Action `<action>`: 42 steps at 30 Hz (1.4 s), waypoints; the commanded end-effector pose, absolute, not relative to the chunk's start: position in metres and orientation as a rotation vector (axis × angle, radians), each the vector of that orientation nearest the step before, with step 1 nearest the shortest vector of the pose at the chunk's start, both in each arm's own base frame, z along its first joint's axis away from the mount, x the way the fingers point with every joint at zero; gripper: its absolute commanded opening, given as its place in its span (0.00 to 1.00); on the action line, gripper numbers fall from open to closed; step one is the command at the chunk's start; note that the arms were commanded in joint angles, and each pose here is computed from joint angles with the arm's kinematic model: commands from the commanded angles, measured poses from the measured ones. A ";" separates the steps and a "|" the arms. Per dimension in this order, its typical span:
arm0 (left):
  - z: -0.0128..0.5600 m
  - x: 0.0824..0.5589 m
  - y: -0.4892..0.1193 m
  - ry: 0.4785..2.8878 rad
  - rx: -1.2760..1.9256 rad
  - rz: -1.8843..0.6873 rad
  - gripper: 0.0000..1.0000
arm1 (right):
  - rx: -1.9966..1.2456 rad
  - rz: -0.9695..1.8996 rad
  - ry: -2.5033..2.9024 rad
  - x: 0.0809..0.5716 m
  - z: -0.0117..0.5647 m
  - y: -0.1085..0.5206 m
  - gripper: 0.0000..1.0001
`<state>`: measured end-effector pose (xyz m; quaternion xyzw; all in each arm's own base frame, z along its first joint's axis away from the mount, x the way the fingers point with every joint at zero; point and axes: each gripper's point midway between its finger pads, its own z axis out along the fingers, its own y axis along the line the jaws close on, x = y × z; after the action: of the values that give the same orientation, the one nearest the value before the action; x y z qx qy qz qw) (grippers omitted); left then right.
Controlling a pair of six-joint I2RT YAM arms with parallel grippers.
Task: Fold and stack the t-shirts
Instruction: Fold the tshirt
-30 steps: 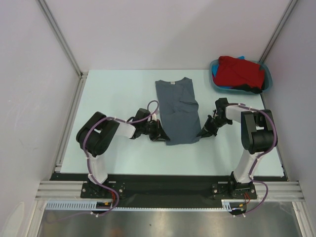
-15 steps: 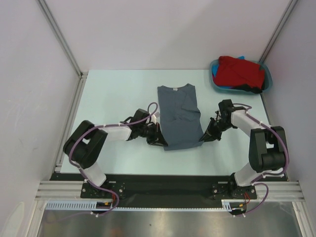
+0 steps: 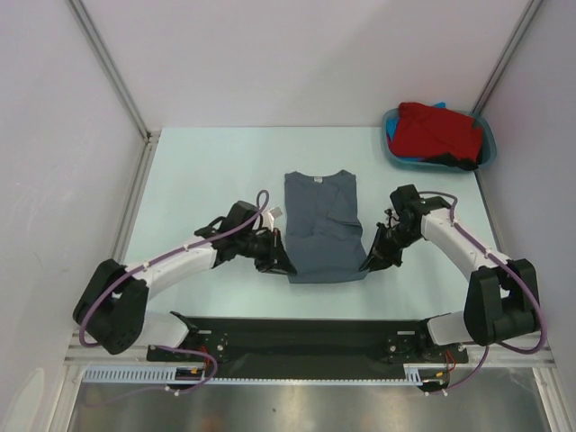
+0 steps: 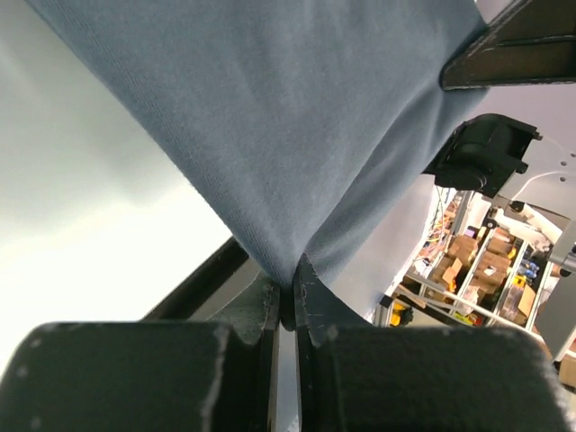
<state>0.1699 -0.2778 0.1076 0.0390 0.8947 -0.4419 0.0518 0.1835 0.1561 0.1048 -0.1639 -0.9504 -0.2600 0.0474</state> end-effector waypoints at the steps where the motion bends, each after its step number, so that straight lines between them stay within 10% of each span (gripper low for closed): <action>1: 0.117 0.163 -0.268 2.773 0.057 -1.278 0.04 | -0.511 -0.780 -2.937 0.191 0.129 0.154 0.00; 42: 0.119 0.469 -0.303 2.640 -0.183 -1.562 0.15 | -0.657 -1.146 -2.922 0.494 0.102 0.177 0.00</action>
<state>0.4536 -0.2925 0.0927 -0.0673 0.8866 -0.4568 0.0266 0.4693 0.1751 0.0837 -0.2040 -0.9251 -0.3201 0.0000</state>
